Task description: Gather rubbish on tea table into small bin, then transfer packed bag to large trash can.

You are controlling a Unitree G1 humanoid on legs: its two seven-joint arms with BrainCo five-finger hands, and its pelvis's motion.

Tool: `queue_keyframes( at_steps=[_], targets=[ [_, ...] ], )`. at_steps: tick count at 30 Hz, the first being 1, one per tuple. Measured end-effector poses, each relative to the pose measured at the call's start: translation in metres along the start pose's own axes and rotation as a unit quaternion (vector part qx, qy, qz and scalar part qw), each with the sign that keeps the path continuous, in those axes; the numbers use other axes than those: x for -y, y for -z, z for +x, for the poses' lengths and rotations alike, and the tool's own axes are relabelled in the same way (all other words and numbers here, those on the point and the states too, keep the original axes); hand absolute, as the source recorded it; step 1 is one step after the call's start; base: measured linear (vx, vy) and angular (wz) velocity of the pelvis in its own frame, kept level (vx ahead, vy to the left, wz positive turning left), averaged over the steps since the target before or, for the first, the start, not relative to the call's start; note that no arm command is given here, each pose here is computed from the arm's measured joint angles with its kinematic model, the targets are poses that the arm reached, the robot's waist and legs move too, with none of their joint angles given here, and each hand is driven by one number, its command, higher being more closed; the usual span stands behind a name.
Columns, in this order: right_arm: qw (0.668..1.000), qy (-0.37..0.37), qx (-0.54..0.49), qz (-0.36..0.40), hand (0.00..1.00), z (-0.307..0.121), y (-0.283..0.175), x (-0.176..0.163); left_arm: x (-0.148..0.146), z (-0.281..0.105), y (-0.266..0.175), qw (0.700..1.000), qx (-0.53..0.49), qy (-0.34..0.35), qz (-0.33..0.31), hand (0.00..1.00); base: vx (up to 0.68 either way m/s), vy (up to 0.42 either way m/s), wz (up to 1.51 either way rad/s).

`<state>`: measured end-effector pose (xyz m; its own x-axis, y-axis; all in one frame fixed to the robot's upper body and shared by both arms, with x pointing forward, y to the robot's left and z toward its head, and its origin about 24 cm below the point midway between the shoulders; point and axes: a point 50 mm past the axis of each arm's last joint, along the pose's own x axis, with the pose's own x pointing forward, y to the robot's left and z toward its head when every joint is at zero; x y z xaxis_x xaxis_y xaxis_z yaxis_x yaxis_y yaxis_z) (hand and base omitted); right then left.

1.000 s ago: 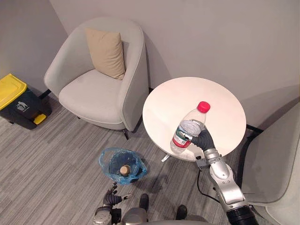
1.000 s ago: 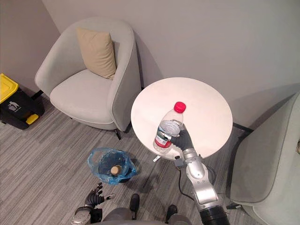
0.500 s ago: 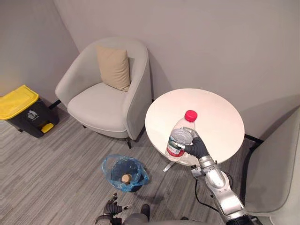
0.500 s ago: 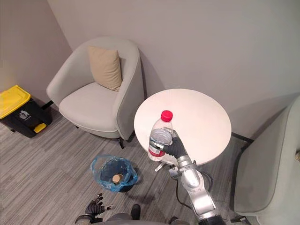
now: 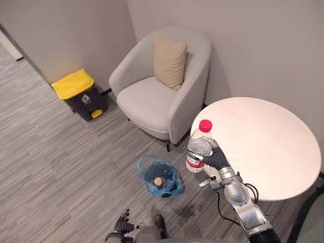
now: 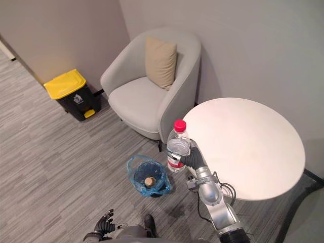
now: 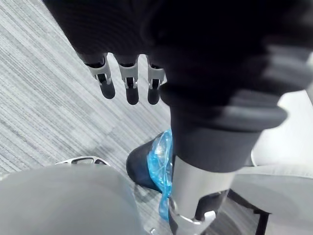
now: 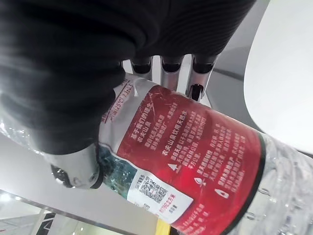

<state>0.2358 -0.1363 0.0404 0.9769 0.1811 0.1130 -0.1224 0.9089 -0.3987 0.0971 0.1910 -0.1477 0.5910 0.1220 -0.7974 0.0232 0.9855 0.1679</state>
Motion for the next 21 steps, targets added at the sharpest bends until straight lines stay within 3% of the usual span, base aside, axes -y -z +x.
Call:
queue_keyframes(
  at_steps=[10, 21],
  targets=[
    [1.0, -0.008, -0.006, 0.005, 1.0, 0.003, -0.001, -0.012, -0.017, 0.0, 0.001, 1.0, -0.003, -0.015, 0.021, 0.0, 0.12, 0.099, 0.51],
    [0.999, -0.007, -0.036, -0.002, 1.0, -0.009, 0.012, -0.004, -0.017, 0.002, -0.001, 1.0, -0.002, -0.014, 0.017, 0.0, 0.11, -0.093, 0.38]
  ],
)
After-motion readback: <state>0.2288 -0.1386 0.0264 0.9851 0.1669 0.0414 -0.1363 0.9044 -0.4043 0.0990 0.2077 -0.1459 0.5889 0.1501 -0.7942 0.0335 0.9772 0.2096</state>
